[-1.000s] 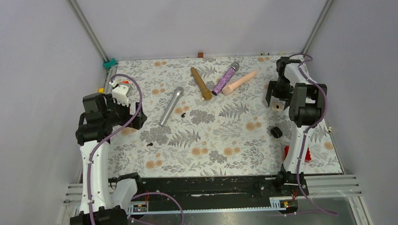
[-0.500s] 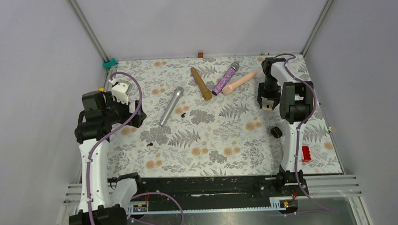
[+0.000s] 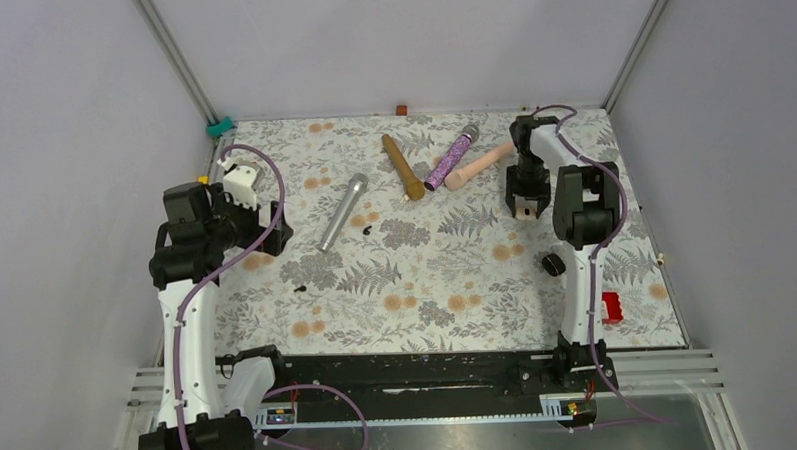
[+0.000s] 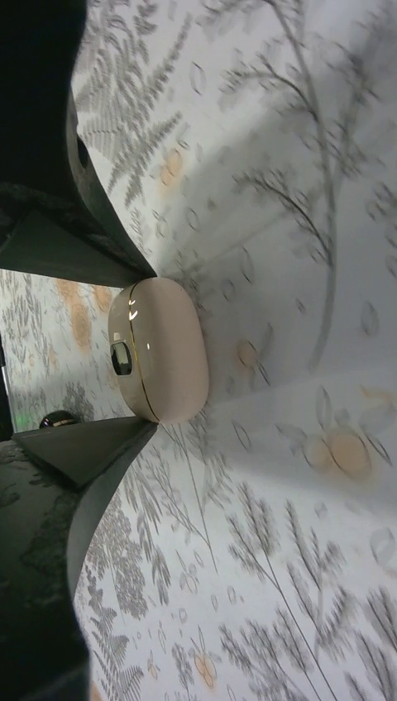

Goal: Insert the wireless bluetooth earbuds into the charging case
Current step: Move the charging case to the center of the board.

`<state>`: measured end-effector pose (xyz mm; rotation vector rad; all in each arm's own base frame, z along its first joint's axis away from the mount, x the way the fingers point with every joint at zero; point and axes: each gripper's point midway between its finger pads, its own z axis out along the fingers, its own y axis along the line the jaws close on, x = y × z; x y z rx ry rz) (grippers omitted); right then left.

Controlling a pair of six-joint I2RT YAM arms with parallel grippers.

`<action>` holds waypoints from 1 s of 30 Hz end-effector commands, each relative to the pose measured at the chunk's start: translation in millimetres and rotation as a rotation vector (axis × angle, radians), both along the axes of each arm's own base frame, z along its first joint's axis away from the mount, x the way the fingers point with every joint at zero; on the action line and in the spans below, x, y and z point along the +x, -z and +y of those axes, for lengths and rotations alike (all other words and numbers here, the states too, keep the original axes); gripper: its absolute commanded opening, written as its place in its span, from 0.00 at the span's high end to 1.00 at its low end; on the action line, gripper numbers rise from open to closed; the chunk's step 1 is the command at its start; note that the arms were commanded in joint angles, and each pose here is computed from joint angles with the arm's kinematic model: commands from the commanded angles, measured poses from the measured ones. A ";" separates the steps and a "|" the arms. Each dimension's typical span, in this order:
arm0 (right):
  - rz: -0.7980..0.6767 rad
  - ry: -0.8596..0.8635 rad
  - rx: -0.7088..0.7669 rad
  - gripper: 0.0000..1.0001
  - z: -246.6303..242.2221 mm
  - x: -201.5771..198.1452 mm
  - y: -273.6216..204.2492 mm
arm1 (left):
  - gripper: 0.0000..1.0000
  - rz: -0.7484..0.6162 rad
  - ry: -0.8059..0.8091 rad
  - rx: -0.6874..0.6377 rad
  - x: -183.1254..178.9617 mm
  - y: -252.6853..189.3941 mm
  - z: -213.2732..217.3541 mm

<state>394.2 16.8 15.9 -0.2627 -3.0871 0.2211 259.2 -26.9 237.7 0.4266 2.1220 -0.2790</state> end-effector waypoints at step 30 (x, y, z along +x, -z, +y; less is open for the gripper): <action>0.005 -0.479 0.333 0.19 238.6 -91.7 -22.0 | 0.01 -0.196 0.032 0.040 -14.4 -20.5 -6.2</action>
